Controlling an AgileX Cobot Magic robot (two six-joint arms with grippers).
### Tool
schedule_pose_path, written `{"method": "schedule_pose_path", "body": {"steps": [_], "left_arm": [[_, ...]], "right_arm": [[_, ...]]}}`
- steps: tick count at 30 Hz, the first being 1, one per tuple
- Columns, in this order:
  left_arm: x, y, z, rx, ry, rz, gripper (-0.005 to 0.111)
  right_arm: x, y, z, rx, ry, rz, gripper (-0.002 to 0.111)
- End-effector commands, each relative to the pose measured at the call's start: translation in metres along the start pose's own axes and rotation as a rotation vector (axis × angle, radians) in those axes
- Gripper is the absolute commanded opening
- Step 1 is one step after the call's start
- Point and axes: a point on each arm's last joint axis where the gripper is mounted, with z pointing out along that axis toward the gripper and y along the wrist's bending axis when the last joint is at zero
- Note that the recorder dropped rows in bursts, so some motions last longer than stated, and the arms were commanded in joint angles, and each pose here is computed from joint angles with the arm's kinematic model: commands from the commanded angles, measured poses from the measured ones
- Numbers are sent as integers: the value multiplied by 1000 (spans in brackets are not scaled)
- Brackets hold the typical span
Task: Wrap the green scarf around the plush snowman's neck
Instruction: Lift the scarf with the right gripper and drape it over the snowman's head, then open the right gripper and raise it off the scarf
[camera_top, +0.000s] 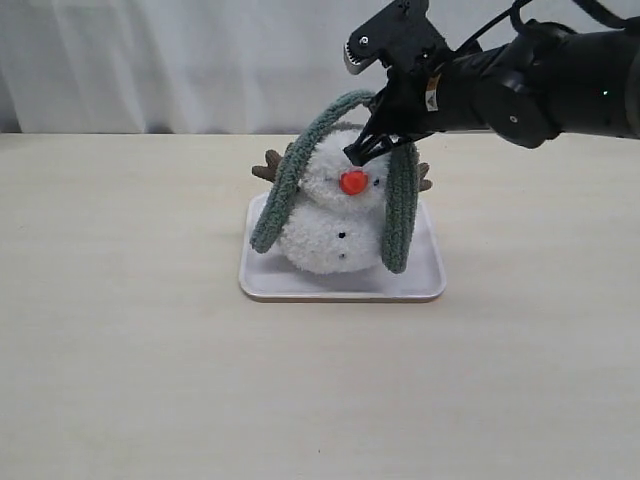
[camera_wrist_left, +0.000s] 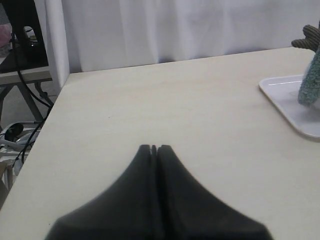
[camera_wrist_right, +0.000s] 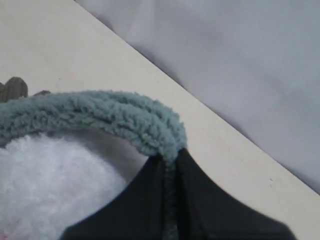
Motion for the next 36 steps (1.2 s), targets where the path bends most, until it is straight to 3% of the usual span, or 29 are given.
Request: {"method": "schedule_pose_path", "body": {"steps": [1,5,17,28,36], "left_arm": [[0,0,0,-2,-10,3,0],[0,0,0,-2,-10,3,0],[0,0,0,-2,-10,3,0],[0,0,0,-2,-10,3,0],[0,0,0,-2,-10,3,0]], "right_arm": [[6,2,15,-12,-6,-12,4],[8,4,18,-19,5,28,10],[-17,-12,5,-9,147,321,54],[-31,-12,-15,-115,366,438,54],[-63,-11,-32,-264,299,443,54]]}}
